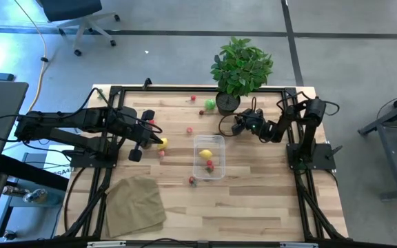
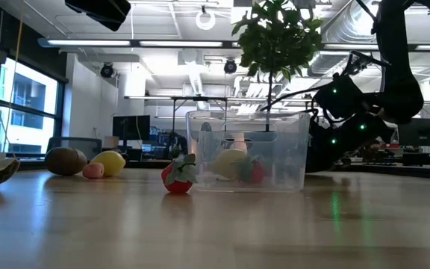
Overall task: Pick and placing Produce into tupperware
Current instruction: Put the blueberry into the transparent container
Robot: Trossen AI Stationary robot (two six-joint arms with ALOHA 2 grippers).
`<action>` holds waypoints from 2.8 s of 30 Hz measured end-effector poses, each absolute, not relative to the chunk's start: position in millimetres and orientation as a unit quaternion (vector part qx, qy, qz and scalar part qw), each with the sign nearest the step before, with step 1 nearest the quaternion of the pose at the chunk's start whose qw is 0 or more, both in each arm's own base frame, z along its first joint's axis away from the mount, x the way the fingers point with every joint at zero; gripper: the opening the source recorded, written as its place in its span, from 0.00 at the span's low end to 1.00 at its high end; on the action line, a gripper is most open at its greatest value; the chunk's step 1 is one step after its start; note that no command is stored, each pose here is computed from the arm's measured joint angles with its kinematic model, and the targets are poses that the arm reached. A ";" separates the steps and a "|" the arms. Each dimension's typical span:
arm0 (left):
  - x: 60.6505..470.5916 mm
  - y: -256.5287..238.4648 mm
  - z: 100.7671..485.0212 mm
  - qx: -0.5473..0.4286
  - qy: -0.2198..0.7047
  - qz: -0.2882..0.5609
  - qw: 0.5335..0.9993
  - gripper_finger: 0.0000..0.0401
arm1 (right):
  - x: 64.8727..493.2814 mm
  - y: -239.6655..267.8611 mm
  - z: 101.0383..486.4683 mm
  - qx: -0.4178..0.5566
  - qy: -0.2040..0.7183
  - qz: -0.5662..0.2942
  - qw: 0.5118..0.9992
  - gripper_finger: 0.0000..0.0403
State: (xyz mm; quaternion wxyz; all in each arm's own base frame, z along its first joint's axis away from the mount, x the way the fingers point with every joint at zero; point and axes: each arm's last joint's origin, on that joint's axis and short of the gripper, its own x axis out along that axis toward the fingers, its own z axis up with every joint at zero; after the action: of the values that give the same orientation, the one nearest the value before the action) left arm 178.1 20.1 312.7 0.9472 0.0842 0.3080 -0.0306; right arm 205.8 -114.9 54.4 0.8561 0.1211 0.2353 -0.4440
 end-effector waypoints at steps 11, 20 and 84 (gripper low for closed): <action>178.1 20.1 312.7 0.084 0.308 -0.031 0.947 0.00 | 205.0 -115.1 54.1 0.128 0.232 -0.450 0.853 0.19; 178.1 20.1 312.7 0.084 0.308 -0.031 0.947 0.00 | 205.5 -115.3 54.8 0.129 0.226 -0.448 0.855 0.12; 178.1 20.1 312.7 0.084 0.308 -0.031 0.947 0.00 | 331.3 24.7 222.9 0.059 0.465 -0.010 0.883 0.11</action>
State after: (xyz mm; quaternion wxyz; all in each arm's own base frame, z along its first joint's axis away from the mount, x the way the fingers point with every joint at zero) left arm 178.1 20.1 312.7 0.9472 0.0842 0.3080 -0.0306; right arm 331.3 24.7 222.9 0.8834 0.0590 0.4647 -0.0104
